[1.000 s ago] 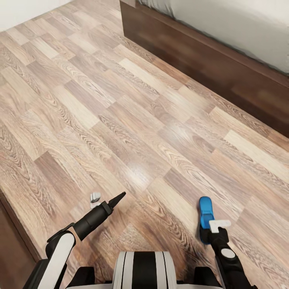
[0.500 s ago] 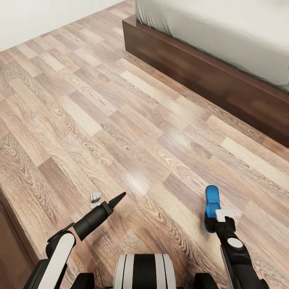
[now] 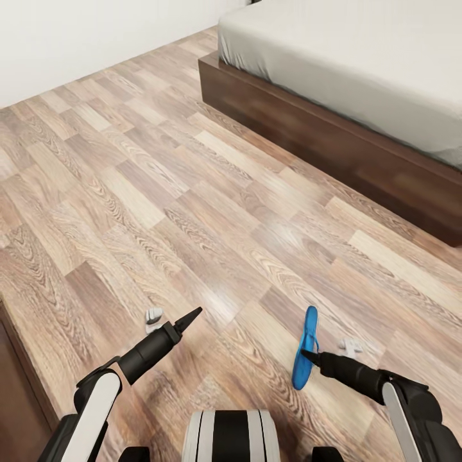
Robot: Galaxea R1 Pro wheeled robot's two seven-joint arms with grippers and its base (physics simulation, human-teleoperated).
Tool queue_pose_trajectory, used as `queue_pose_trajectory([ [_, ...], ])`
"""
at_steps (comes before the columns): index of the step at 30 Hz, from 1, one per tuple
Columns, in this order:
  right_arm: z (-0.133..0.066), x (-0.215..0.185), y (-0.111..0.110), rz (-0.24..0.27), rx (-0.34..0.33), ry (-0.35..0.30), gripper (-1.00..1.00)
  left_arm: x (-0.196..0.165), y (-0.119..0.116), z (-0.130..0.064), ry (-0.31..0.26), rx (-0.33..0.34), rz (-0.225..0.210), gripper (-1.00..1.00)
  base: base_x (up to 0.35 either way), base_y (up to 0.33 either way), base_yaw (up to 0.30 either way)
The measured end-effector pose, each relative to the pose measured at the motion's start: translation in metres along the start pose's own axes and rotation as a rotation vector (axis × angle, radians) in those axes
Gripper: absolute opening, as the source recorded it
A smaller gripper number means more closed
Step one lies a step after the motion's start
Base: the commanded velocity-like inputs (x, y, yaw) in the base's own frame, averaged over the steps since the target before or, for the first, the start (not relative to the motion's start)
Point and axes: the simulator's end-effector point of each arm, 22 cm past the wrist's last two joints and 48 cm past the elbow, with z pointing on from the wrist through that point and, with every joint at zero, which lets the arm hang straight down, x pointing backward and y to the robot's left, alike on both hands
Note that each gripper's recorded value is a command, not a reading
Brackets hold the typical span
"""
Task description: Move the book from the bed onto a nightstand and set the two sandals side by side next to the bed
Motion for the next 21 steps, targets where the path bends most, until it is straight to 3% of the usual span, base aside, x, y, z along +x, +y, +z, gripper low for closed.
queue_pose_trajectory([
  [7, -0.026, -0.014, 0.048, -0.038, -0.247, -0.012, -1.0, -0.005, -0.012, -0.002, -0.009, 0.014, 0.015, 1.0, 0.0, 0.0, 0.0],
  [17, -0.041, -0.023, 0.055, -0.08, -0.266, -0.031, -1.0, 0.001, -0.038, 0.001, 0.009, 0.054, 0.043, 1.0, 0.0, 0.0, 0.0],
  [21, -0.038, -0.012, 0.046, -0.049, -0.257, -0.008, -1.0, 0.004, -0.048, 0.001, 0.017, 0.07, 0.053, 1.0, 0.0, 0.0, 0.0],
])
